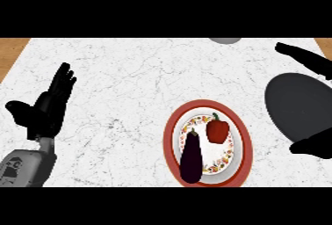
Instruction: Pick the bell pepper from the plate and place it in the pan
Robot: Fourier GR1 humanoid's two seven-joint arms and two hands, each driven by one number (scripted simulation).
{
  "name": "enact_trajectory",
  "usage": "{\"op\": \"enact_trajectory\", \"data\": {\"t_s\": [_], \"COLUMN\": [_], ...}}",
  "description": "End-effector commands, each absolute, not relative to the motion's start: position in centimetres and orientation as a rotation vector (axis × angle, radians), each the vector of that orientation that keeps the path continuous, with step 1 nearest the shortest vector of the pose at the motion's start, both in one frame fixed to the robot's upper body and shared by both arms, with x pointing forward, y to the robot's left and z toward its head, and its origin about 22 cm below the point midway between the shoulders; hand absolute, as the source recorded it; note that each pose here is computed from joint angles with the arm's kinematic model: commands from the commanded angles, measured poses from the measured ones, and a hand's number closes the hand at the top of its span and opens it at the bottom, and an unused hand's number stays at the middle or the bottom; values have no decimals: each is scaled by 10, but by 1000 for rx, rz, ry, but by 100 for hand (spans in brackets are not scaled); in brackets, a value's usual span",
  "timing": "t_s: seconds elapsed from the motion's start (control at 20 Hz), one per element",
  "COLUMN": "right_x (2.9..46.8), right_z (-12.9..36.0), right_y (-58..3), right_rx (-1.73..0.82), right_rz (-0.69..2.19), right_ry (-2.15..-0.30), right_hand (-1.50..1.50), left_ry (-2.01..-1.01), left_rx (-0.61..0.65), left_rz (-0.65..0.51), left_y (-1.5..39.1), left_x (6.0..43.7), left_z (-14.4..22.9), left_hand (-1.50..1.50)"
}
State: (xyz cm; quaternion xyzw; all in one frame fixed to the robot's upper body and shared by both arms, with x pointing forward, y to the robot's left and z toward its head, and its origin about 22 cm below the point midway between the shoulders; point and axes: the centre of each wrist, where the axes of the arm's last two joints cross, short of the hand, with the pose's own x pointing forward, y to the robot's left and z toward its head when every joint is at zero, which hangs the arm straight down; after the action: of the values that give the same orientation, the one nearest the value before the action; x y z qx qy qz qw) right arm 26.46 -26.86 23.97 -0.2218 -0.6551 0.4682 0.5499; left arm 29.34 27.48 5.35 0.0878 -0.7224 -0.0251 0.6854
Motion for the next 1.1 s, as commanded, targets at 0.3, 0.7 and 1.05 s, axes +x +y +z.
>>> {"op": "enact_trajectory", "data": {"t_s": [0.3,0.7,1.05], "right_x": [289,278,291], "right_z": [225,194,187], "right_y": [-201,-202,-201], "right_rx": [-341,-451,-507], "right_rz": [1198,1155,1173], "right_ry": [-1507,-1367,-1264], "right_hand": [-150,-150,-150], "left_ry": [-1620,-1639,-1626], "left_rx": [204,208,191], "left_rz": [-77,-63,-43], "left_y": [270,286,280], "left_x": [293,293,314], "left_z": [54,57,51], "left_hand": [0,0,0]}}
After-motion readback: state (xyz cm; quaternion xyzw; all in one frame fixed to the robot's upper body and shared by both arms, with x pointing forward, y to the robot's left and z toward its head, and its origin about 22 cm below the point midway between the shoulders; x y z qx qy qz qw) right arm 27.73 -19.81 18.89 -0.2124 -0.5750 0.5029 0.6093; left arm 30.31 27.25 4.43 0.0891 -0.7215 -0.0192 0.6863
